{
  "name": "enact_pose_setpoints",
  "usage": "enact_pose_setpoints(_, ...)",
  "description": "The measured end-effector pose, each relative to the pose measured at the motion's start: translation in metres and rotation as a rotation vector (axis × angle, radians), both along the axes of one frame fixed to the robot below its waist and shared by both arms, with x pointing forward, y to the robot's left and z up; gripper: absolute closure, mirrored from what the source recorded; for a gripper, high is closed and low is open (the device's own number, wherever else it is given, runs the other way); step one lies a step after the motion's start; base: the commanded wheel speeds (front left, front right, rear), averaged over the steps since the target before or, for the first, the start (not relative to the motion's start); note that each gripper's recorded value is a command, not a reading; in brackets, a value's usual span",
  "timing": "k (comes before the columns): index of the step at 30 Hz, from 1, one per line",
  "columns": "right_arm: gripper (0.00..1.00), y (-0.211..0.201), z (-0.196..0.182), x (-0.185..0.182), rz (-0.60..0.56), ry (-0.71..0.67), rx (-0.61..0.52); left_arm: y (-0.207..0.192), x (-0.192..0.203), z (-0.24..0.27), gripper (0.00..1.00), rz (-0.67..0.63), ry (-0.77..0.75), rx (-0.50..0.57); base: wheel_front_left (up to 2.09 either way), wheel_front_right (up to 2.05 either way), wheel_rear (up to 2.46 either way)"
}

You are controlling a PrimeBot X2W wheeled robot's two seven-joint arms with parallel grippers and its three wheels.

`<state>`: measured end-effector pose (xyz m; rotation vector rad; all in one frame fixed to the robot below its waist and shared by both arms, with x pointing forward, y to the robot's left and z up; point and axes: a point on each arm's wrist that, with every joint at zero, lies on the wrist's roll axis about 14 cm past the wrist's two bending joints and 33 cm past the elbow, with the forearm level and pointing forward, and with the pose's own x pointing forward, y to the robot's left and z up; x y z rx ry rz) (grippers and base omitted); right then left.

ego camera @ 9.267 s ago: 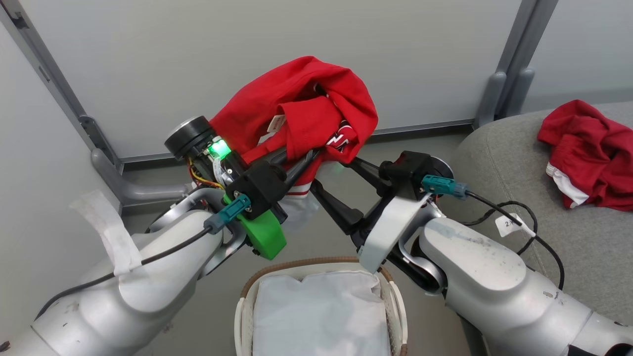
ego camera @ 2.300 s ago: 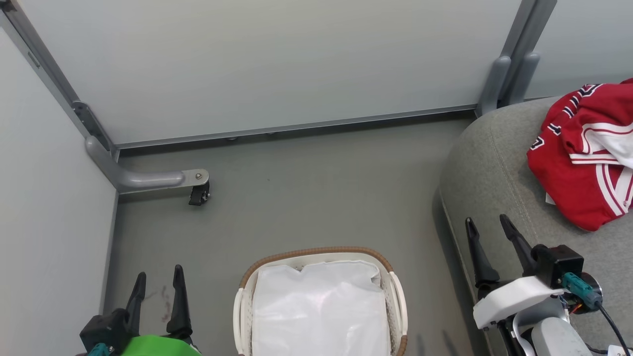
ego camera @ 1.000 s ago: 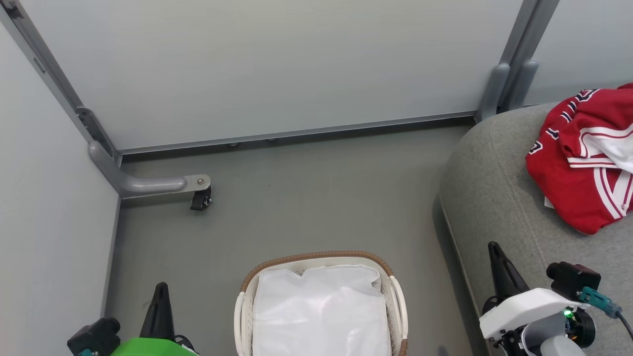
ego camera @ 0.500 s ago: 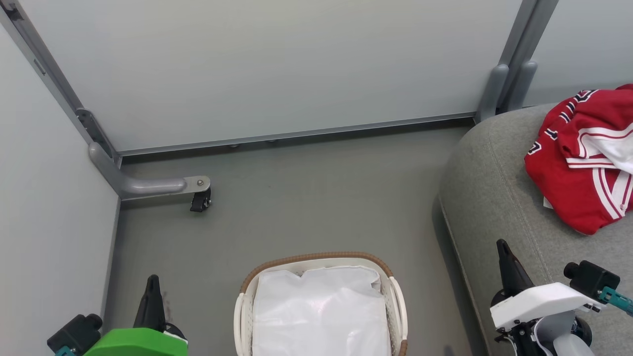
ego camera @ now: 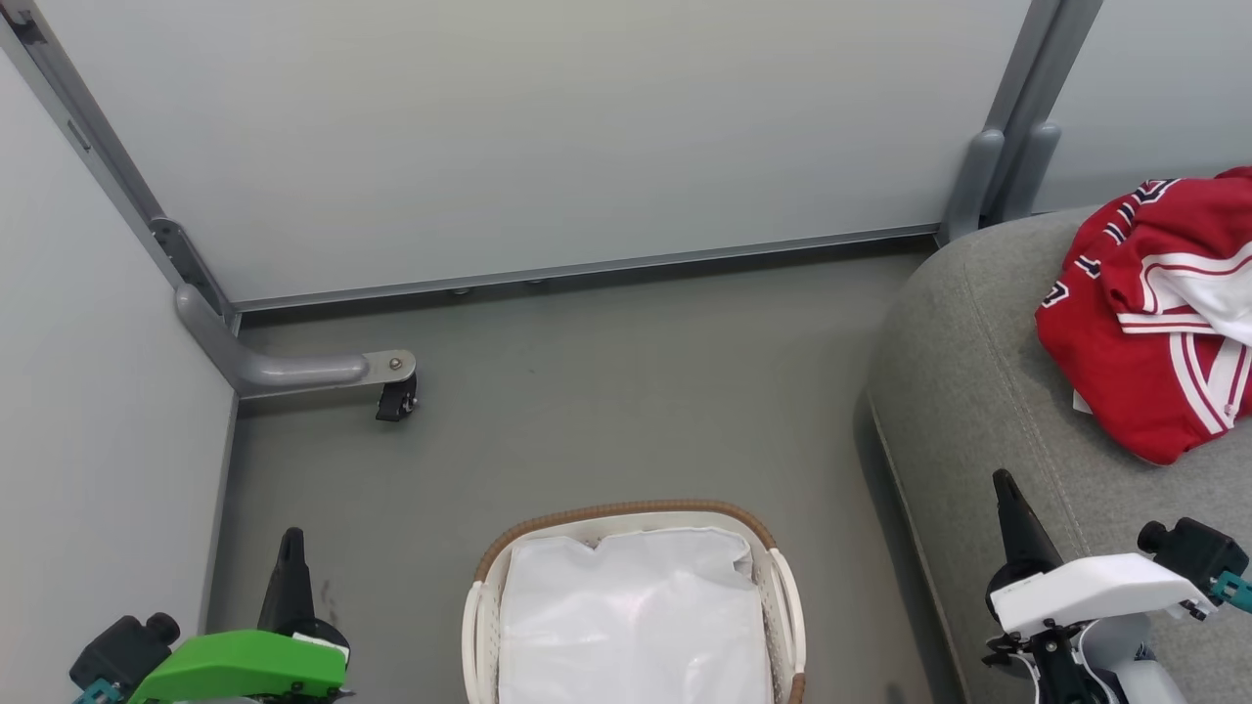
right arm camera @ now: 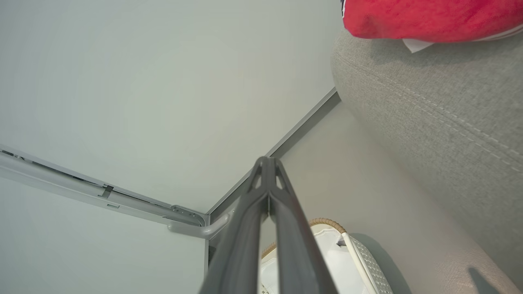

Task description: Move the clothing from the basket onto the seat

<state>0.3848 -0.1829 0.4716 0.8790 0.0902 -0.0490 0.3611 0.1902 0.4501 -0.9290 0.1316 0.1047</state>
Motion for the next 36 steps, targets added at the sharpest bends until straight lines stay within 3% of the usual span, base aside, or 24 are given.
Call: enact_pose_setpoints(36,1.00,-0.009,0.012,0.001,-0.035,-0.021,0.365,0.006,0.014,0.022,1.00,0.035,-0.057,-0.337,0.00,0.00,0.00)
